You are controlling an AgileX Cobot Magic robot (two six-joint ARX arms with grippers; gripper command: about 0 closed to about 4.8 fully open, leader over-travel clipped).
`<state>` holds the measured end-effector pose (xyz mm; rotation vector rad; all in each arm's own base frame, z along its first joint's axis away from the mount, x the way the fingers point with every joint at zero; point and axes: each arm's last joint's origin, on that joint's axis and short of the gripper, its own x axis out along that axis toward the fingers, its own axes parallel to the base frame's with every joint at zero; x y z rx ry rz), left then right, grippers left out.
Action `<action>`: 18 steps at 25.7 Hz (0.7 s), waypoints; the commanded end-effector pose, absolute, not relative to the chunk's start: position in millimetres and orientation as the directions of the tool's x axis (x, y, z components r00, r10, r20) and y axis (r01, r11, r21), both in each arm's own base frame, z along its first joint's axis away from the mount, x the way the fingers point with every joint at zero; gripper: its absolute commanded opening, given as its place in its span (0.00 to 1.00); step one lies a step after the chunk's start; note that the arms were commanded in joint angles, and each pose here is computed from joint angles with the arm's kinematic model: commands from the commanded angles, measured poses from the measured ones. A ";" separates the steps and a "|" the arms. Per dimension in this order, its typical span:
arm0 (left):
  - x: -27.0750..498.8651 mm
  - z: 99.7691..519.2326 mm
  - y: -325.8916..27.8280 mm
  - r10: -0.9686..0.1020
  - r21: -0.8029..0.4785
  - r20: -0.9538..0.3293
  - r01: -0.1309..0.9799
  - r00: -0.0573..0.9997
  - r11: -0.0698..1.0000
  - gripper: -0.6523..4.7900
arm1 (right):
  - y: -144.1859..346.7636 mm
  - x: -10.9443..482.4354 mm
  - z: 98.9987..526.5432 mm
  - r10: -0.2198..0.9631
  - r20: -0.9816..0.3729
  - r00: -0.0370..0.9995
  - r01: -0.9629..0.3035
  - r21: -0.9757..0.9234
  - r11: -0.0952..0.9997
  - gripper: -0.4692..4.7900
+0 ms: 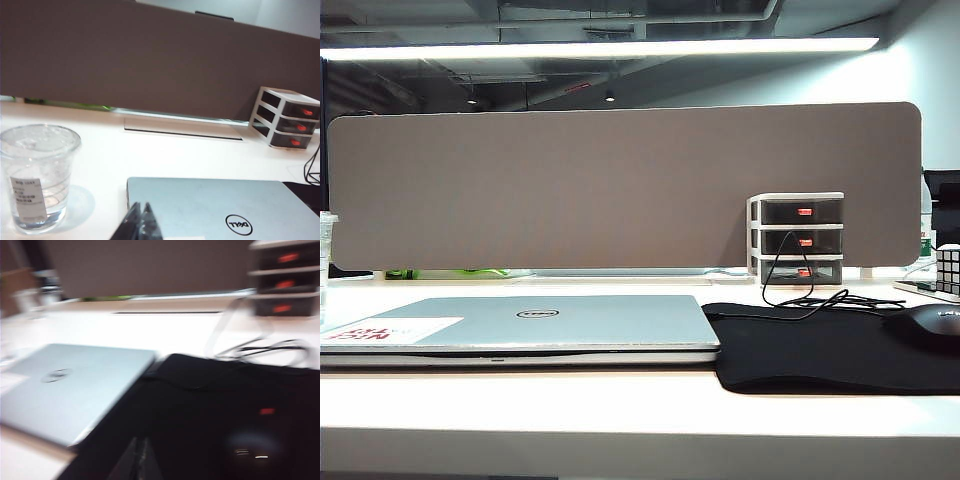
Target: Pick up the coffee cup and place it on the left side of the laptop.
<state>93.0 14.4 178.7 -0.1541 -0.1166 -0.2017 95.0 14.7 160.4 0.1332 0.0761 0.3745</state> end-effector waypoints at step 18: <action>96.9 172.7 1.0 -0.095 0.053 0.076 0.091 0.993 0.994 0.11 | 3.5 97.2 170.0 -0.018 0.061 0.998 0.021 -0.056 0.998 0.09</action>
